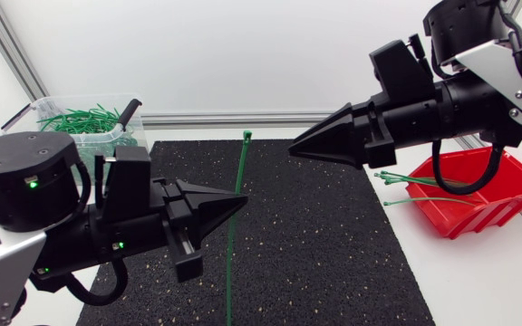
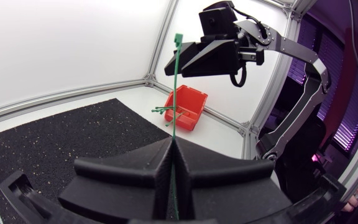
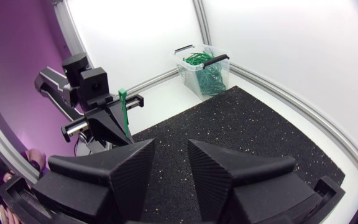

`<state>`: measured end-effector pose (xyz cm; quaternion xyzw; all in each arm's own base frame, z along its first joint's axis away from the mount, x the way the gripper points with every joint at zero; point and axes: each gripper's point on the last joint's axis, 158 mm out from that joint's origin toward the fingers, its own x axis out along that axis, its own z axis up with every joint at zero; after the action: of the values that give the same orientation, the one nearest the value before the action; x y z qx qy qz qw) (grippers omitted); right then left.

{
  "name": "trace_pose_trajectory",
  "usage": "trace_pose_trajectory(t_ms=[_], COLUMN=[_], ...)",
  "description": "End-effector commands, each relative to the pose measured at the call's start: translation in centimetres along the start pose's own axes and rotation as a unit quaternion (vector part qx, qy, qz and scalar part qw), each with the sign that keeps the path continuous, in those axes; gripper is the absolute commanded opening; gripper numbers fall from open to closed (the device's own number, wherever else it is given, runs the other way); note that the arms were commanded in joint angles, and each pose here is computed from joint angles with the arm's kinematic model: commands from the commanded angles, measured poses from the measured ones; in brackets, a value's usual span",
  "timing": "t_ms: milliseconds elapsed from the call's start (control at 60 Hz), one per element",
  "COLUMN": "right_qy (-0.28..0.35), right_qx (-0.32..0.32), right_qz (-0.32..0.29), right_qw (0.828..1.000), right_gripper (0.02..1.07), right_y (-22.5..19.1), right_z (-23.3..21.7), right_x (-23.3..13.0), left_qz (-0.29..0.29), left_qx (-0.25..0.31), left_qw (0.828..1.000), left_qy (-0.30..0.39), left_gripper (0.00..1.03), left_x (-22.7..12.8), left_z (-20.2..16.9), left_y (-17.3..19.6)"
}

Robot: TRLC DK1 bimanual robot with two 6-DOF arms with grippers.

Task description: Take a green cable tie from the red box, thread the tail through the head to close it, then place it in the transparent bin on the left.

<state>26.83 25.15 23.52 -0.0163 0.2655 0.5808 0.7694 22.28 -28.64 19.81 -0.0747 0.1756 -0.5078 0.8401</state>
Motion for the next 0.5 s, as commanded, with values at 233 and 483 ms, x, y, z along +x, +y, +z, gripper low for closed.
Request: trace_pose_trajectory(t_ms=[233,483], right_qy=[0.025,0.049], right_qx=[-0.092,-0.113], right_qz=[0.086,0.124], right_qw=[0.992,0.985], right_gripper=[0.44,0.44], right_y=[3.6,5.4], right_z=[-2.9,-5.5], right_x=[2.6,4.5], left_qz=[-0.041,-0.072], left_qx=[-0.022,-0.068], left_qw=[0.999,0.995], left_qy=[0.004,-0.005], left_gripper=[0.04,0.04], left_x=[-0.3,-1.0], left_z=[0.4,2.5], left_y=[-1.3,-1.9])
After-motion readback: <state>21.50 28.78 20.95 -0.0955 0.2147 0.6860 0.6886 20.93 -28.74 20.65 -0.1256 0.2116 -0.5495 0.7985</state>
